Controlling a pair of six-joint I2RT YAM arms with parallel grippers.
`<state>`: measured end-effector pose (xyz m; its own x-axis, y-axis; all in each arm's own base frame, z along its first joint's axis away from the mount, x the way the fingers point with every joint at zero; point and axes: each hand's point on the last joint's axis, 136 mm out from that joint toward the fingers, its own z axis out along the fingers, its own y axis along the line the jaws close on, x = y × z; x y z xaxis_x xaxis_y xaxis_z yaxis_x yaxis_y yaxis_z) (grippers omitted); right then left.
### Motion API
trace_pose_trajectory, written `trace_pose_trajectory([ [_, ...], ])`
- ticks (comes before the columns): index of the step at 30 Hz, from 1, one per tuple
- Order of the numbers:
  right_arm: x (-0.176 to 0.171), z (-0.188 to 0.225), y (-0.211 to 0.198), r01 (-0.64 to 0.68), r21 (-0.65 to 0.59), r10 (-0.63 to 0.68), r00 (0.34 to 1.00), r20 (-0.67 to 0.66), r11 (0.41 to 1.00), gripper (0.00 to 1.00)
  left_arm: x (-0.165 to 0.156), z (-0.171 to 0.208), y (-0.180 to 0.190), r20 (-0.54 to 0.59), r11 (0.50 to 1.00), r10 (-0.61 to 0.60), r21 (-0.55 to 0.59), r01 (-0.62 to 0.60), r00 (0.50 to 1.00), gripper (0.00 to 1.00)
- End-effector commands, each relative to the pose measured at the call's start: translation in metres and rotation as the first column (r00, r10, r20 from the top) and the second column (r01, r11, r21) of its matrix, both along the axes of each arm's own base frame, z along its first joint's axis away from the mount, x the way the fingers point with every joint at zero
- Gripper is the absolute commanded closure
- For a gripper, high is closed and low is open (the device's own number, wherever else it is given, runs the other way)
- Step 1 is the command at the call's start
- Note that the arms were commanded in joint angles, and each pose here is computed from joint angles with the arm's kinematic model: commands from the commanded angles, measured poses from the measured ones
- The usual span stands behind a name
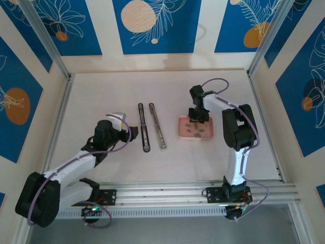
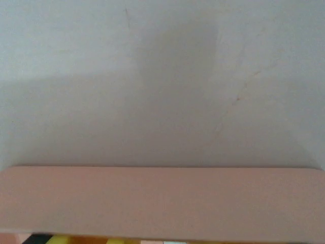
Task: Load the staples into the stapler
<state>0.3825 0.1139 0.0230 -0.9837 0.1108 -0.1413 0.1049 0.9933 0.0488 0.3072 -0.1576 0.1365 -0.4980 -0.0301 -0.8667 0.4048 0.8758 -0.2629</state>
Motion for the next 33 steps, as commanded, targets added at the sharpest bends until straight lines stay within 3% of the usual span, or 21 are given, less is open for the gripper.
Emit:
trace_pose_trajectory([
  [1,-0.006,-0.006,-0.001,0.005,-0.017,-0.005,1.0,-0.008,1.0,0.74,0.006,0.016,0.005,0.049,1.0,0.014,0.012,-0.015,0.999,0.18],
  [7,-0.002,0.021,0.004,-0.004,-0.002,0.004,0.998,0.056,1.0,0.72,0.004,0.017,0.005,0.05,1.0,0.011,0.01,-0.011,0.999,0.18],
  [12,-0.003,0.027,0.0,-0.003,-0.017,0.004,0.998,0.068,1.0,0.65,0.004,0.018,0.005,0.052,1.0,0.01,0.008,-0.011,0.999,0.18],
  [33,-0.011,-0.015,-0.007,0.031,-0.017,-0.032,0.999,-0.027,0.999,0.69,0.007,0.019,0.003,0.053,1.0,0.006,0.01,-0.006,0.999,0.18],
])
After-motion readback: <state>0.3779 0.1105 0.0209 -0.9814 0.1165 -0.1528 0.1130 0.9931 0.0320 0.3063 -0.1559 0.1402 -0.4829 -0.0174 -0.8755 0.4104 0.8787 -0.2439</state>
